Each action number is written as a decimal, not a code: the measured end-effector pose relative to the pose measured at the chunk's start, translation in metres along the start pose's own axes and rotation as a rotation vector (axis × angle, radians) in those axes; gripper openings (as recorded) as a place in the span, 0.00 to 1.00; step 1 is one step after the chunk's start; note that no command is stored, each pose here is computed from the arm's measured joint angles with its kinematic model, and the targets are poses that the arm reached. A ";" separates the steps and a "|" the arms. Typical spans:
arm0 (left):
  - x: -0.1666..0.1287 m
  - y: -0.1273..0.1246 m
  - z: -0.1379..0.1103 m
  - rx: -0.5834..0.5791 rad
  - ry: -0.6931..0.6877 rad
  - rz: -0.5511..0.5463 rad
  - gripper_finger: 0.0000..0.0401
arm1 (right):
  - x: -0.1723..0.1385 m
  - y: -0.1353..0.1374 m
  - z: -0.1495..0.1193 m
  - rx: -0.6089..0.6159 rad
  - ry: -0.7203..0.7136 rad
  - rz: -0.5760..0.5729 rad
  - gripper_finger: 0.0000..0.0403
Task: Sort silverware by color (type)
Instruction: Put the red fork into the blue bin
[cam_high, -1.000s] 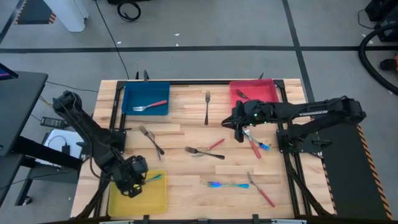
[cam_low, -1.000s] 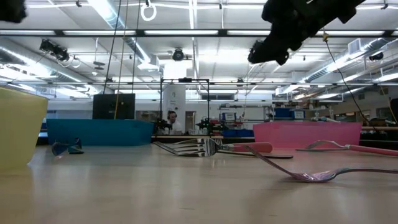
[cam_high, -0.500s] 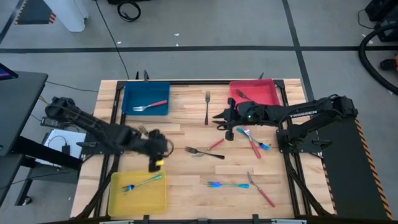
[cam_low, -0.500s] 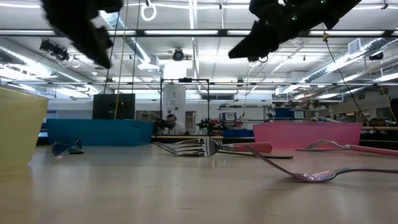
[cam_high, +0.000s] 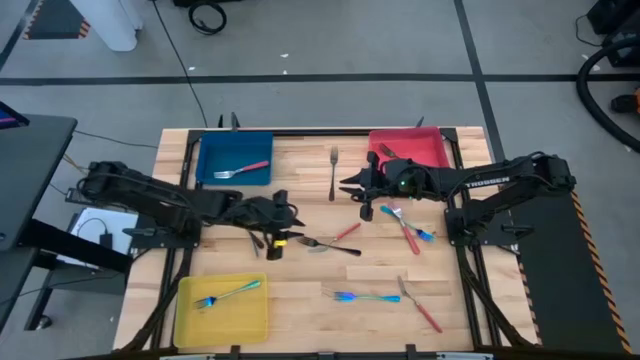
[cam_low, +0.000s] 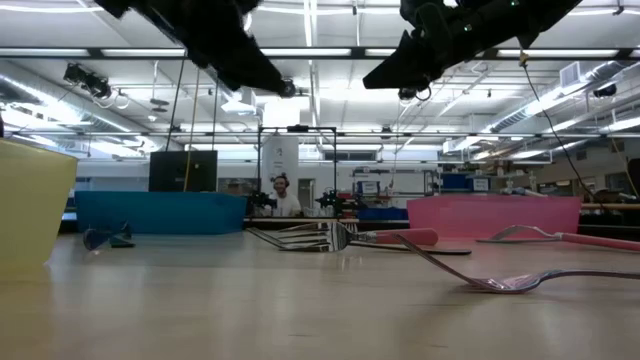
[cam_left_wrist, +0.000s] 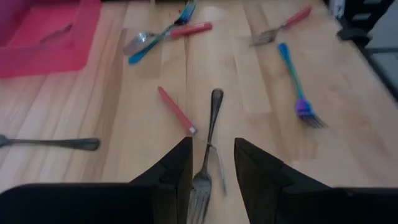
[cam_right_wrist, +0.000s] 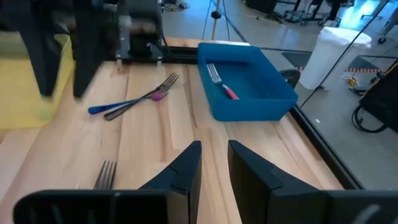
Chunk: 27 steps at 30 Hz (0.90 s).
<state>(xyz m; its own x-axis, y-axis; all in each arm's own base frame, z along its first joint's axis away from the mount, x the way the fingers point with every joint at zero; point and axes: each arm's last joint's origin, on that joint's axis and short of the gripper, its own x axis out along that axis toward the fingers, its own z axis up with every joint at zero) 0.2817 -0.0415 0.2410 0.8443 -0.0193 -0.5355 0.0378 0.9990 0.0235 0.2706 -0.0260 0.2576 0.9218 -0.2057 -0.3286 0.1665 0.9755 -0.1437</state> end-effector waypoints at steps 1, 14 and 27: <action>0.007 -0.001 -0.002 0.008 0.005 0.000 0.29 | 0.000 0.000 0.000 0.001 -0.005 -0.001 0.22; 0.065 -0.009 -0.027 -0.026 0.040 -0.024 0.29 | 0.000 0.000 0.000 0.086 -0.003 -0.007 0.22; 0.087 -0.017 -0.041 -0.101 0.057 -0.048 0.30 | 0.002 0.000 -0.001 0.084 0.007 -0.006 0.22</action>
<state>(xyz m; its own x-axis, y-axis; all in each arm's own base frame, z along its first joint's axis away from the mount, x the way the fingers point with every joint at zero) 0.3321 -0.0587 0.1592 0.8111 -0.0677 -0.5810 0.0209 0.9960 -0.0869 0.2718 -0.0262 0.2557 0.9183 -0.2121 -0.3344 0.2014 0.9772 -0.0667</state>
